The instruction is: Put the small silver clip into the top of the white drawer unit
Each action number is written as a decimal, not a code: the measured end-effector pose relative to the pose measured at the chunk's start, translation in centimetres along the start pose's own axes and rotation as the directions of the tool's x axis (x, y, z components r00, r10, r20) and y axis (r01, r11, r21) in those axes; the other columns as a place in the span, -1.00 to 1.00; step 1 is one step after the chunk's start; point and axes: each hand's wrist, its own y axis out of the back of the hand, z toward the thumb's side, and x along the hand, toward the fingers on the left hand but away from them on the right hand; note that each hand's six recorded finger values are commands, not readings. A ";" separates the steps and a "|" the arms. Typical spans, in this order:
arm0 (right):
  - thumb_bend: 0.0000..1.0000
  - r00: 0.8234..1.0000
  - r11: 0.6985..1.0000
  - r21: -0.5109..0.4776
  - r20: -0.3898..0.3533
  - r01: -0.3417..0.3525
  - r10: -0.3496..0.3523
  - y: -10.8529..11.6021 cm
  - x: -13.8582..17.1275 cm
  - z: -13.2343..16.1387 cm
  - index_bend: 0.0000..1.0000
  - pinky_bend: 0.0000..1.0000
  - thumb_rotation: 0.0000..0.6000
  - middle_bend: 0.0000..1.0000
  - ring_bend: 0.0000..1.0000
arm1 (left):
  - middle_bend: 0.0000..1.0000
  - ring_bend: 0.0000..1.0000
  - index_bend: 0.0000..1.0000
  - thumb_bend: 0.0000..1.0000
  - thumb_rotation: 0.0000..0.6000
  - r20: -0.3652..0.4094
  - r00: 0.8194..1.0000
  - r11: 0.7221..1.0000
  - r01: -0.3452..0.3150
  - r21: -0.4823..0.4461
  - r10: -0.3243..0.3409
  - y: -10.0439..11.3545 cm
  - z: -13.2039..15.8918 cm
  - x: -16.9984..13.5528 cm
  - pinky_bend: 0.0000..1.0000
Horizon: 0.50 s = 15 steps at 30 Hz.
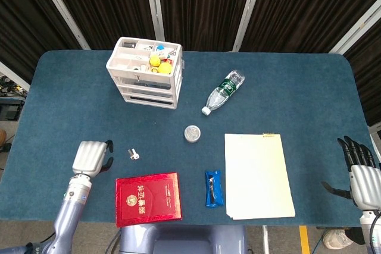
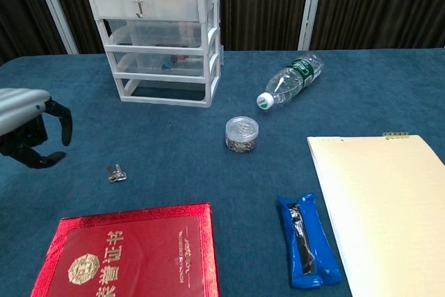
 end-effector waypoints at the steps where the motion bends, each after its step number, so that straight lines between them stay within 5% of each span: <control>1: -0.94 1.000 1.000 -0.001 0.000 0.000 0.000 0.0 0.0 0.0 -0.95 -1.00 1.00 -1.00 -1.00 | 1.00 0.81 -0.01 -0.26 1.00 -0.002 1.000 1.000 0.008 0.001 -0.008 -0.3 0.4 0.3 0.56; 15: -0.94 1.000 1.000 -0.008 -0.001 -0.001 0.001 0.0 -0.1 0.1 -0.95 -1.00 1.00 -1.00 -1.00 | 1.00 0.81 0.07 -0.26 1.00 -0.002 1.000 0.999 0.022 0.026 -0.022 -2.7 3.9 3.2 0.56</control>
